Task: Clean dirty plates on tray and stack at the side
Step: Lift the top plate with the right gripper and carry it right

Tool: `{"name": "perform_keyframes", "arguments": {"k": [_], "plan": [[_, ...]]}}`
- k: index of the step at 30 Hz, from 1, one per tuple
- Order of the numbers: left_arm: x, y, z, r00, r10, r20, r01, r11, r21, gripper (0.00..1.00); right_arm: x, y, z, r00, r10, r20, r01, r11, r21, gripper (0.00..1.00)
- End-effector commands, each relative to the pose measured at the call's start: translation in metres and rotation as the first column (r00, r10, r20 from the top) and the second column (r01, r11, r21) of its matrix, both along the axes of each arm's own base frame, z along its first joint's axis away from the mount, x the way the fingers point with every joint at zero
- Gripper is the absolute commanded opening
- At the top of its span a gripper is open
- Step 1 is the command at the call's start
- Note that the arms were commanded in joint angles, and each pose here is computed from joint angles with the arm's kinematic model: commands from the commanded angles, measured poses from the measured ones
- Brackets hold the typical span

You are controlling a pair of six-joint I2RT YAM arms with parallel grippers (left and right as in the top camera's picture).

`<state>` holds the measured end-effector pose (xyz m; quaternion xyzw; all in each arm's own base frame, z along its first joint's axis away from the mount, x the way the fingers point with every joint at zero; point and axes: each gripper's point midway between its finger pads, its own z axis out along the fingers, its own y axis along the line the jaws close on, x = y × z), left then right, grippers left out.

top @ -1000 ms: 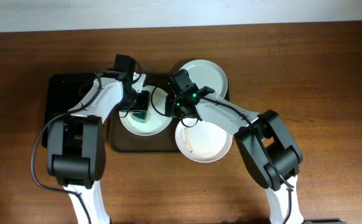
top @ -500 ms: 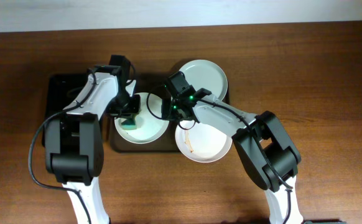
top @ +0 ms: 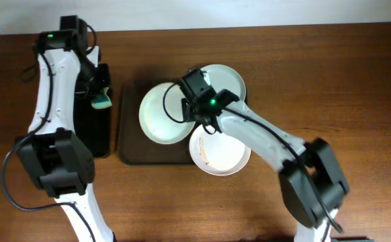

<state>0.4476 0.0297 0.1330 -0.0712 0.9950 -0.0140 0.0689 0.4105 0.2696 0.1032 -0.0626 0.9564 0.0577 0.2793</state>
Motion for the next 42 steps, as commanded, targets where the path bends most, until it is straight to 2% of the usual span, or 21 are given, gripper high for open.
{"name": "perform_keyframes", "arguments": {"k": [1,3,5,9,14,22,24,26,28,30,32,34,35,37,39,42], "plan": [[0.005,-0.009,0.004,0.999,-0.036,0.025,0.038,0.998,-0.058,0.01,-0.002,-0.009,0.079,0.94,-0.015,0.341,0.11,0.959,-0.262,0.04],[0.005,-0.009,0.004,0.999,-0.036,0.024,0.037,0.998,-0.057,0.01,-0.017,-0.01,0.113,0.854,-0.004,0.52,0.255,0.875,-0.411,0.04],[0.005,-0.009,0.004,0.999,-0.036,0.024,0.038,0.998,-0.057,0.01,-0.033,-0.011,0.138,0.776,0.0,0.631,0.368,0.812,-0.453,0.04],[0.004,-0.009,0.004,0.999,-0.036,0.021,0.037,0.998,-0.058,0.01,-0.034,-0.001,0.145,0.788,0.122,0.604,0.314,0.763,-0.564,0.04],[0.006,-0.009,0.005,0.999,-0.036,0.031,0.038,0.998,-0.057,0.01,-0.028,0.001,0.177,0.749,0.187,0.636,0.373,0.674,-0.637,0.04],[0.007,-0.009,0.005,0.999,-0.036,0.033,0.038,0.998,-0.057,0.01,-0.028,0.012,0.189,0.724,0.193,0.663,0.376,0.695,-0.613,0.04],[0.007,-0.009,0.005,0.999,-0.036,0.032,0.038,0.998,-0.057,0.01,-0.027,0.014,0.18,0.727,0.171,0.665,0.357,0.733,-0.579,0.04],[0.007,-0.009,0.005,0.999,-0.036,0.032,0.038,0.998,-0.057,0.01,-0.026,0.019,0.152,0.778,0.186,0.6,0.244,0.79,-0.562,0.04],[0.007,-0.009,0.005,0.999,-0.036,0.032,0.038,0.998,-0.057,0.01,-0.026,0.019,0.11,0.867,0.17,0.469,0.097,0.865,-0.493,0.04],[0.007,-0.009,0.005,0.999,-0.036,0.033,0.038,0.998,-0.057,0.01,-0.027,0.014,0.088,0.929,0.103,0.355,0.028,0.938,-0.346,0.04],[0.009,-0.009,0.005,0.999,-0.036,0.039,0.038,0.998,-0.056,0.01,-0.023,0.011,0.104,0.958,0.103,0.268,-0.073,0.99,-0.121,0.04],[0.009,-0.009,0.005,0.999,-0.036,0.04,0.038,0.998,-0.056,0.01,-0.011,-0.021,0.129,0.979,0.058,0.197,-0.081,0.99,0.116,0.04],[0.009,-0.009,0.005,0.999,-0.036,0.04,0.038,0.998,-0.056,0.01,-0.005,-0.04,0.134,0.986,0.02,0.164,-0.051,0.982,0.183,0.04],[0.009,-0.013,0.005,0.998,-0.045,0.04,0.047,0.997,-0.057,0.01,0.016,-0.129,0.128,0.991,-0.131,0.029,0.116,0.946,0.302,0.04],[0.009,-0.021,0.005,0.997,-0.061,0.04,0.064,0.996,-0.056,0.01,0.02,-0.185,0.121,0.969,-0.245,-0.03,0.242,0.919,0.311,0.04],[0.012,-0.037,0.005,0.994,-0.097,0.054,0.1,0.994,-0.054,0.01,0.017,-0.298,0.108,0.867,-0.49,-0.094,0.494,0.818,0.295,0.04]]}}
